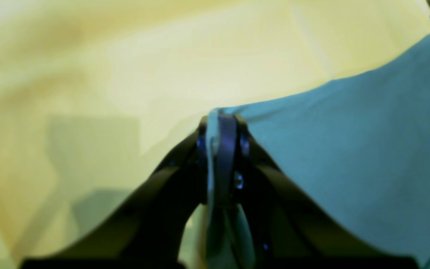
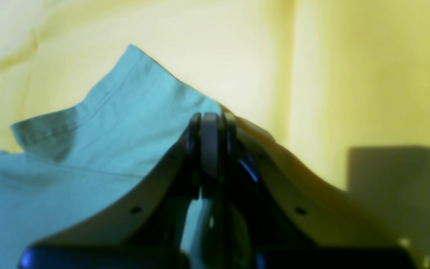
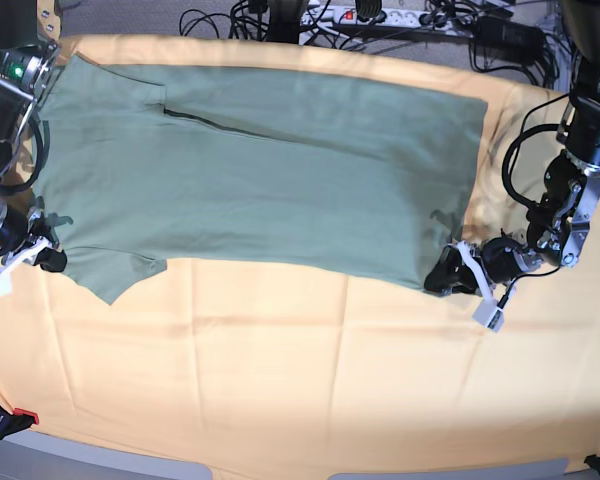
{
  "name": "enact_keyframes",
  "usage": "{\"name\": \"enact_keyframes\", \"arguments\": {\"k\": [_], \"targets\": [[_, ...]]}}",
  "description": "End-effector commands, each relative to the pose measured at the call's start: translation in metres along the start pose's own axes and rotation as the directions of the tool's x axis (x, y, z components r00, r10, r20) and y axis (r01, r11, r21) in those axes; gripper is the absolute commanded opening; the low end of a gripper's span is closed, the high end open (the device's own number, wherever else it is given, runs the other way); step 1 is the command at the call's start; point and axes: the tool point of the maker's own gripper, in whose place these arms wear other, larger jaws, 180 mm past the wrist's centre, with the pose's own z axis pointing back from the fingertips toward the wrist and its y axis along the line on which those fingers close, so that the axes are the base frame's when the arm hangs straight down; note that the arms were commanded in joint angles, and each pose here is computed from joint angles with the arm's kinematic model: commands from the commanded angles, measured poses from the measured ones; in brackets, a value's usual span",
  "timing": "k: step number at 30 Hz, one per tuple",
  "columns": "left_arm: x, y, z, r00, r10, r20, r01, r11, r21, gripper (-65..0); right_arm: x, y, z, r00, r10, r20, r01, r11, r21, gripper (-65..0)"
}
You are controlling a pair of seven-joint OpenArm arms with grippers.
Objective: Fold the T-shirt properly
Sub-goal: 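Lift that edge and fold it over the folded half with both grippers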
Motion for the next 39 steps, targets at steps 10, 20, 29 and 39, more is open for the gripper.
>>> {"name": "enact_keyframes", "arguments": {"k": [10, 20, 29, 39], "targets": [[0.067, 0.027, -0.01, 0.966, -0.212, 0.146, 0.176, 0.957, 0.23, -65.0, 0.089, -0.009, 0.005, 0.971, 0.165, 0.171, -0.143, 0.98, -0.136, -65.0], [0.1, 0.013, -0.013, 0.948, -0.284, 0.141, 0.26, 0.951, 0.165, -65.0, 0.082, 0.018, -0.021, 0.934, 0.354, 0.043, -0.347, 0.93, -0.119, -65.0], [0.039, -0.037, -0.019, 0.953, -0.293, 0.076, 0.3, 0.945, -0.127, -65.0, 0.073, 0.031, -0.019, 0.939, 0.34, 0.045, -0.339, 0.94, -0.032, -65.0], [0.037, -0.03, -0.008, 0.97, -0.228, 0.087, 0.237, 0.963, -0.125, -65.0, 0.046, 0.036, 0.008, 0.91, 0.416, -0.001, -0.416, 0.909, -0.012, -65.0]]}}
